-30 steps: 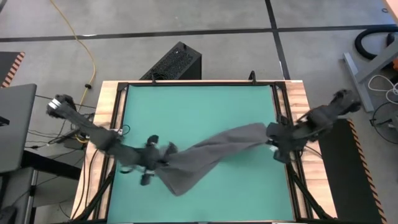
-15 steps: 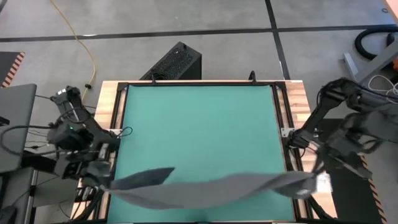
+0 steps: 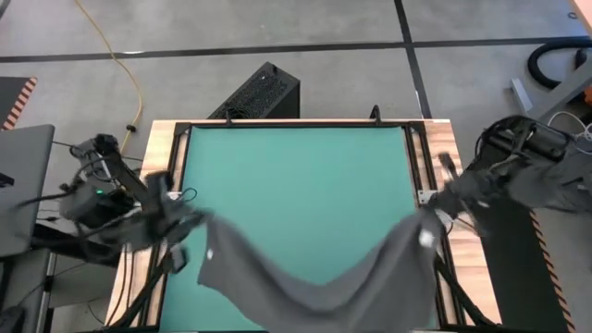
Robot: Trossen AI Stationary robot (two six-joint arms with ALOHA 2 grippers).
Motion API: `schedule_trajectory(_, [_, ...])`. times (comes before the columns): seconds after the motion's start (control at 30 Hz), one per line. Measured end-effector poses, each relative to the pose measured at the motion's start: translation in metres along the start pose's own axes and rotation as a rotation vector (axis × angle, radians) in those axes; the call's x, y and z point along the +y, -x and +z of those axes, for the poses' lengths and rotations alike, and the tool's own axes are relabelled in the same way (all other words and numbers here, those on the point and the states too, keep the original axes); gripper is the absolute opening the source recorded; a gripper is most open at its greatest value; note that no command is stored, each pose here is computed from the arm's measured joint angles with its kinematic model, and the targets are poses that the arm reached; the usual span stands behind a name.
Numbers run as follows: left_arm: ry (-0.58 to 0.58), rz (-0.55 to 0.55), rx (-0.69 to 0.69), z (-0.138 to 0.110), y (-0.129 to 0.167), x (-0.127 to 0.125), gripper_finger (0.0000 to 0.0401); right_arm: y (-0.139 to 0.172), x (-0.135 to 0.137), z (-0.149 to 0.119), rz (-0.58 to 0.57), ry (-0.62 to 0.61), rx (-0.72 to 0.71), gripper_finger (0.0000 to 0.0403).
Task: Roll towel
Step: Roll the gray towel
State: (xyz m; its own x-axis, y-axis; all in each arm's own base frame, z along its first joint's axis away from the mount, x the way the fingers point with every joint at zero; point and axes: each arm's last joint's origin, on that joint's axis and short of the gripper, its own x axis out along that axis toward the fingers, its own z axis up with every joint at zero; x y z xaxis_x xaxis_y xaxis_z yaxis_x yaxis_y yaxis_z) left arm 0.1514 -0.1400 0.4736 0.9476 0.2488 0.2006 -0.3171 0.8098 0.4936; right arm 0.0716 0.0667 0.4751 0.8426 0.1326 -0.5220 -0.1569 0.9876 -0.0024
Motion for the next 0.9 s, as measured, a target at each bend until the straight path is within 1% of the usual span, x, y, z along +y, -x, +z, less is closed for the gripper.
schedule_trajectory(0.07, [-0.034, 0.101, 0.134, -0.017, -0.010, 0.003, 0.0000, -0.006, -0.012, -0.010, -0.197, -0.030, 0.051, 0.0013])
schedule_trajectory(0.13, [-0.048, 0.174, 0.230, -0.036, -0.018, 0.008, 0.0000, -0.014, -0.023, -0.016, -0.368, -0.071, 0.057, 0.0013])
schedule_trajectory(0.17, [-0.052, 0.198, 0.266, -0.047, -0.021, 0.010, 0.0000, -0.018, -0.027, -0.019, -0.428, -0.075, 0.061, 0.0013])
schedule_trajectory(0.23, [-0.041, 0.243, 0.335, -0.070, -0.023, 0.017, 0.0000, -0.026, -0.035, -0.026, -0.508, -0.084, 0.076, 0.0013])
schedule_trajectory(0.3, [-0.018, 0.287, 0.405, -0.093, -0.021, 0.023, 0.0000, -0.036, -0.042, -0.036, -0.587, -0.102, 0.124, 0.0013])
schedule_trajectory(0.4, [0.015, 0.338, 0.511, -0.129, -0.009, 0.030, 0.0000, -0.058, -0.053, -0.056, -0.677, -0.132, 0.257, 0.0013])
schedule_trajectory(0.47, [0.053, 0.348, 0.563, -0.152, 0.001, 0.031, 0.0000, -0.072, -0.060, -0.068, -0.730, -0.140, 0.348, 0.0013])
schedule_trajectory(0.53, [0.099, 0.360, 0.600, -0.171, 0.011, 0.032, 0.0000, -0.084, -0.067, -0.080, -0.780, -0.127, 0.439, 0.0013])
schedule_trajectory(0.6, [0.138, 0.376, 0.614, -0.185, 0.020, 0.031, 0.0000, -0.097, -0.074, -0.088, -0.820, -0.095, 0.499, 0.0013])
schedule_trajectory(0.7, [0.172, 0.384, 0.608, -0.196, 0.030, 0.032, 0.0000, -0.112, -0.085, -0.091, -0.878, -0.045, 0.526, 0.0013])
schedule_trajectory(0.8, [0.199, 0.393, 0.591, -0.198, 0.037, 0.037, 0.0000, -0.116, -0.094, -0.087, -0.930, -0.015, 0.506, 0.0013])
schedule_trajectory(0.87, [0.220, 0.399, 0.576, -0.199, 0.042, 0.041, 0.0000, -0.120, -0.100, -0.084, -0.919, 0.000, 0.511, 0.0013])
schedule_trajectory(0.9, [0.227, 0.394, 0.573, -0.200, 0.044, 0.042, 0.0000, -0.121, -0.101, -0.084, -0.890, 0.005, 0.520, 0.0013])
